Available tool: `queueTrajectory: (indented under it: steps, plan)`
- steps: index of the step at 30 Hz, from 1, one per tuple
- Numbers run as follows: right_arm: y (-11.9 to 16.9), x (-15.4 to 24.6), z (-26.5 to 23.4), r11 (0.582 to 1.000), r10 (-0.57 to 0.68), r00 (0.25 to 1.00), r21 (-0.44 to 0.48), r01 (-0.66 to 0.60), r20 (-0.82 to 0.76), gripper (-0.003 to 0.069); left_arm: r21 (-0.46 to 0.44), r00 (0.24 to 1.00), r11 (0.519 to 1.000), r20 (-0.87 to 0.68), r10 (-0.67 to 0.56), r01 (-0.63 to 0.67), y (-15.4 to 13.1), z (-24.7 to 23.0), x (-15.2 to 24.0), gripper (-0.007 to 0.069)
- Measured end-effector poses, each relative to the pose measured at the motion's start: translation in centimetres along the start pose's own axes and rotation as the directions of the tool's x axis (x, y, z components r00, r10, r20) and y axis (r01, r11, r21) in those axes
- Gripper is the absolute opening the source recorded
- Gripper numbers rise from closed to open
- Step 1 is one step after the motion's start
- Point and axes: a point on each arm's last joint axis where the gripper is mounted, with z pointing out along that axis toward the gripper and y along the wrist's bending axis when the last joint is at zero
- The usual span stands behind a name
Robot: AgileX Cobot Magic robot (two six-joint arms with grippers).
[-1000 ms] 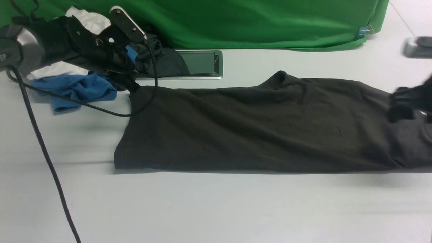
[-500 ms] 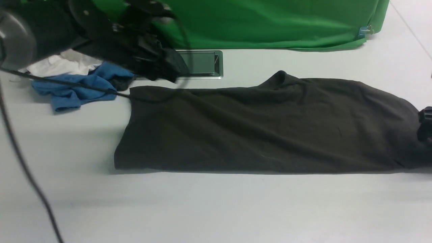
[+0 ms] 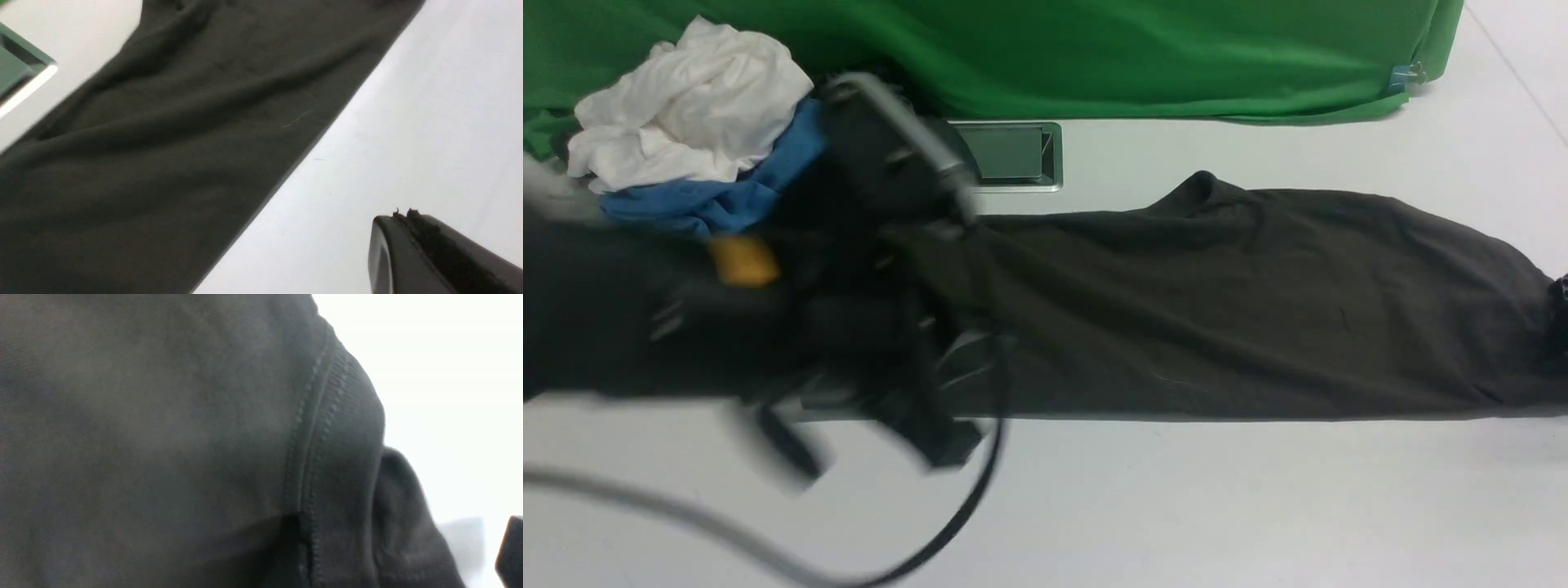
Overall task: Fold a long-sleeved shirt on a white desktop.
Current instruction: 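Pull the folded dark garment lengthwise by its ends to straighten it flat on the table, then fold the right end of the dark garment over onto its left end with the right gripper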
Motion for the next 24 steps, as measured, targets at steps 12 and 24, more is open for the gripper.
queueTrajectory:
  steps: [12,24]
  plan:
    - [0.3,-0.4,1.0,0.998,0.001,1.000,-0.059,-0.002,-0.007,0.0447,-0.099,0.977,0.992,0.191,0.100,-0.082,-1.7,-6.5,0.7,0.0018]
    - [0.6,0.0,-0.3,0.995,-0.013,0.999,-0.097,0.010,-0.034,0.0099,-0.088,0.983,0.989,0.126,0.132,-0.121,-1.8,-6.3,1.3,0.0018]
